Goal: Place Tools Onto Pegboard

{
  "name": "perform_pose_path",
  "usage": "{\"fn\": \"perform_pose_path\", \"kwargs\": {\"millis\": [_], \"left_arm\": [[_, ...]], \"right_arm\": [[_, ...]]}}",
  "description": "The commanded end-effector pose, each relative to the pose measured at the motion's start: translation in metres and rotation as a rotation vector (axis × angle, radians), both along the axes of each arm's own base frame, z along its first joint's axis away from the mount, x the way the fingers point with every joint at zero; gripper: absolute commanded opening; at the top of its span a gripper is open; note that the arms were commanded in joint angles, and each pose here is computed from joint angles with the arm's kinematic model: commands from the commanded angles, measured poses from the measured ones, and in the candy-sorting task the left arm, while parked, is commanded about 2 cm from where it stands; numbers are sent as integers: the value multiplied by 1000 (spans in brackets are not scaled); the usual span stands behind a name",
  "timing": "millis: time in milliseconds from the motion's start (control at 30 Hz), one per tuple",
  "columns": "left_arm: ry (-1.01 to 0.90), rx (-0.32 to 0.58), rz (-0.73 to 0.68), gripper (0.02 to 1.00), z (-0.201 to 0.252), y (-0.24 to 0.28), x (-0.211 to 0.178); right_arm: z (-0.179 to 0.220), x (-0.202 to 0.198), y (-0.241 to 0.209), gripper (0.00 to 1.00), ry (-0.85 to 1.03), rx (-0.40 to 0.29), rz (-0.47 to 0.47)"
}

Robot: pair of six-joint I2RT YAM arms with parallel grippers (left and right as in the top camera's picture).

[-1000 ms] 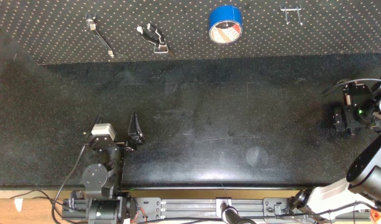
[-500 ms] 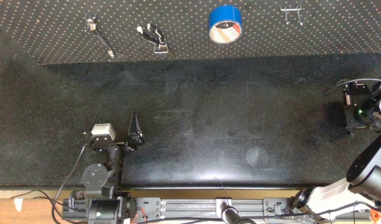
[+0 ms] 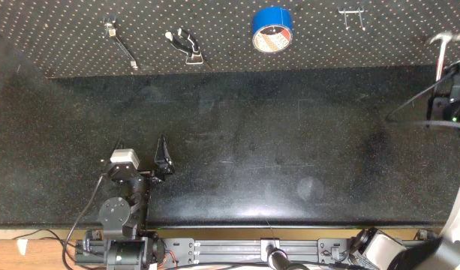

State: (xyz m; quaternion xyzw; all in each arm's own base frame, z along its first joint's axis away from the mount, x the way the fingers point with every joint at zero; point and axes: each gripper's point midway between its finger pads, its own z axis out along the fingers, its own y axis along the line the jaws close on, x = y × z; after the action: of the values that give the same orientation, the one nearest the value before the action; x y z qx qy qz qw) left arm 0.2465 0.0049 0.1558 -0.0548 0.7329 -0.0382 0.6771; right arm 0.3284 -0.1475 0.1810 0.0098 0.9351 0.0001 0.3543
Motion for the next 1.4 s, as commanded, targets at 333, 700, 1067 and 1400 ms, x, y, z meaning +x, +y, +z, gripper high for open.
{"fn": "perform_pose_path", "kwargs": {"millis": [333,700,1067,1400], "left_arm": [[-2,15,-10,996,0,-1,0],[-2,15,-10,998,0,-1,0],[-2,15,-10,996,0,-1,0],[-2,15,-10,996,0,-1,0]], "right_arm": [[81,34,152,77,-260,176,284],[21,59,168,75,-104,219,315],[1,64,171,75,-52,217,312],[-12,67,170,923,-20,227,309]]}}
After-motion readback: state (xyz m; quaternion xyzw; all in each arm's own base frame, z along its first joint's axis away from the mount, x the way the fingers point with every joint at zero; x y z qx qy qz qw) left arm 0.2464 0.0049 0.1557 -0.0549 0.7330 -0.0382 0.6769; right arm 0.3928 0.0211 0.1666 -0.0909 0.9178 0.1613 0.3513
